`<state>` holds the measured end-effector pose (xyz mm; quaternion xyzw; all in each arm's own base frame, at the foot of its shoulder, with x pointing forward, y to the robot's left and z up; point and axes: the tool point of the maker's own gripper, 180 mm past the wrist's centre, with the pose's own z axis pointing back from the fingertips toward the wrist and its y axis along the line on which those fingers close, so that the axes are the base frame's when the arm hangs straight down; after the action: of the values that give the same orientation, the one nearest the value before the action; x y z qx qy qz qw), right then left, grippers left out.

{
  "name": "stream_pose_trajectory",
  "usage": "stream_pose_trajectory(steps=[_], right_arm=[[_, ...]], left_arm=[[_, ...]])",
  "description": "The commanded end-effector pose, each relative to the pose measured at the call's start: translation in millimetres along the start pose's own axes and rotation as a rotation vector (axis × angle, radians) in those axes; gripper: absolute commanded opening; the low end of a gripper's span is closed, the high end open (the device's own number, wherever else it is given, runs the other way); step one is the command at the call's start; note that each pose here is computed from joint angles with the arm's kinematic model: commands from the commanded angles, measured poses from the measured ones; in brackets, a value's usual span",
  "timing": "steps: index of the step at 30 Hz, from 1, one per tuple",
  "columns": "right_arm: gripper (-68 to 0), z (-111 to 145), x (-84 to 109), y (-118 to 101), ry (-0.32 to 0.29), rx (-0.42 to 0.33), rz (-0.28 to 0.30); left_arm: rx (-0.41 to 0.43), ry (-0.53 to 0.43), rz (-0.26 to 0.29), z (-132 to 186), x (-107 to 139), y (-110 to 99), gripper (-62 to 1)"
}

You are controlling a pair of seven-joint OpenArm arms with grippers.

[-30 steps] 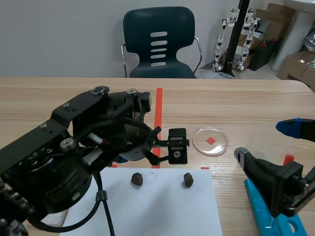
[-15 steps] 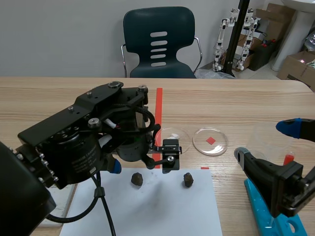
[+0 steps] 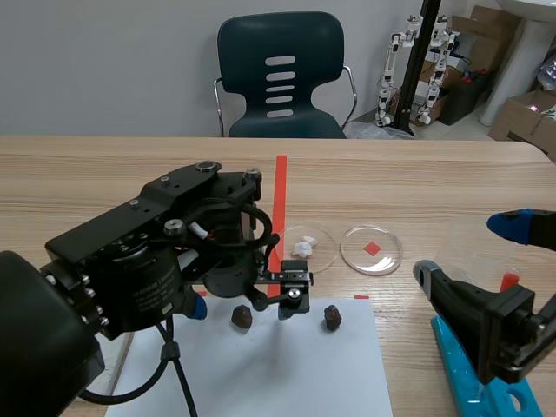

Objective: Pick up the middle mineral with the left hand

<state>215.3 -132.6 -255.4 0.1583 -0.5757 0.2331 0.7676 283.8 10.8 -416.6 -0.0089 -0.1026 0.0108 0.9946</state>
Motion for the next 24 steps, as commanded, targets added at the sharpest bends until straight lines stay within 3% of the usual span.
stream_pose_trajectory(steps=[1,9,24], right_arm=[[-8.4,-0.4,11.6,0.0,-0.037,0.003,0.007],[-8.4,-0.3,11.7,0.0,-0.037,0.003,0.007],[-8.4,-0.3,11.7,0.0,-0.037,0.003,0.007]], left_arm=[[-0.009,-0.026,0.011,5.3,9.7,-4.7,1.4],[-0.003,-0.031,0.014,3.0,10.0,-4.1,1.0],[-0.004,-0.026,0.013,2.9,9.0,-4.6,-27.8]])
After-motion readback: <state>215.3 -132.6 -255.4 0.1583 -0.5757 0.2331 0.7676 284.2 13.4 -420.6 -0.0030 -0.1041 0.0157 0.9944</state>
